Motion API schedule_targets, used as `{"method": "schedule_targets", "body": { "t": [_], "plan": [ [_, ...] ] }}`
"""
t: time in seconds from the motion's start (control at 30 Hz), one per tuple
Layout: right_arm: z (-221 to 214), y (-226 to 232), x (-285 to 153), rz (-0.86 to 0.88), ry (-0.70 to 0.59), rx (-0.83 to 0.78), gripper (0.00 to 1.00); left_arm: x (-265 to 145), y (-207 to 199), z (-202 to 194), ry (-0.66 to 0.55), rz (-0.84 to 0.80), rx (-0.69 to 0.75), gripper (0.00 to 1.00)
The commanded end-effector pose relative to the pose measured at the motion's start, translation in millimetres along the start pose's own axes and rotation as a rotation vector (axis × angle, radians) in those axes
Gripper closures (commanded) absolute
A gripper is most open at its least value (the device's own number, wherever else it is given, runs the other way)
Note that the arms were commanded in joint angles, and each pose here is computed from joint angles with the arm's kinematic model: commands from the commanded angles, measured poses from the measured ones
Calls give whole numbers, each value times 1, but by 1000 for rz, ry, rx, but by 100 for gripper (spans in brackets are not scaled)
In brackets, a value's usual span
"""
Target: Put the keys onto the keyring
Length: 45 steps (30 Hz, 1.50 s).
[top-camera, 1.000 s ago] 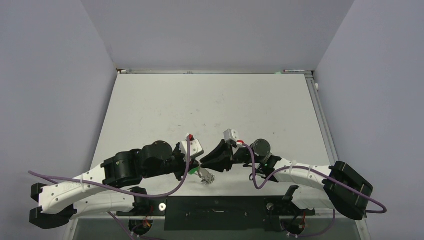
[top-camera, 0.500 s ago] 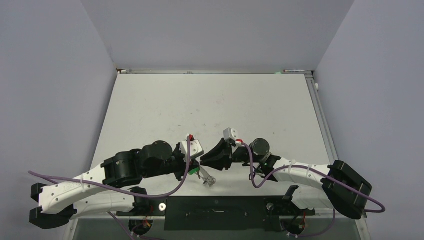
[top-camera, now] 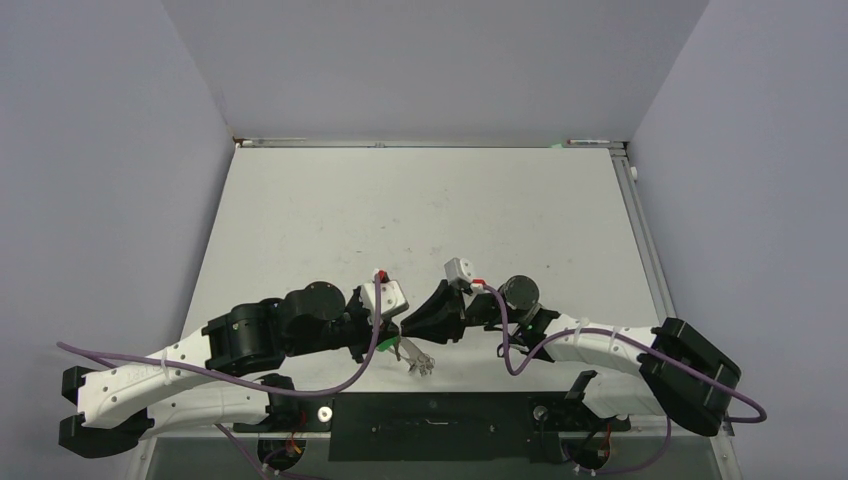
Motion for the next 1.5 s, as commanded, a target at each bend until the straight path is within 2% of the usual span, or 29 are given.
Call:
{"method": "schedule_targets", "body": {
  "t": [0.0,0.17,0.37,0.5,0.67,1.13,1.47],
  "plan": [
    [19,14,6,100,-26,-67,81,-5,3,27,-98,5,4,100],
    [17,16,7,122,-16,-63,83,-5,3,26,-96,5,4,100],
    [18,19,7,134,-16,-65,95,-5,3,26,-93,2,4,100],
    [20,19,6,120,-19,-73,95,-6,3,25,-89,3,5,100],
    [18,3,6,8,25,-96,95,-6,4,25,-81,5,3,100],
    [7,11,17,-50,108,-158,95,0,3,30,-56,1,-14,100],
    [15,19,19,-51,51,-177,95,7,-1,32,-58,-14,-46,100]
  ]
}}
Point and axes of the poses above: each gripper's point midway between its finger pads, its own x axis out along the fingers, its own y axis along the line the jaws close on, z = x × y, the point moved 1 cm from there along -x, back along the fingers, and after that the axes turned 14 degrees about x, right-handed, at the moved point
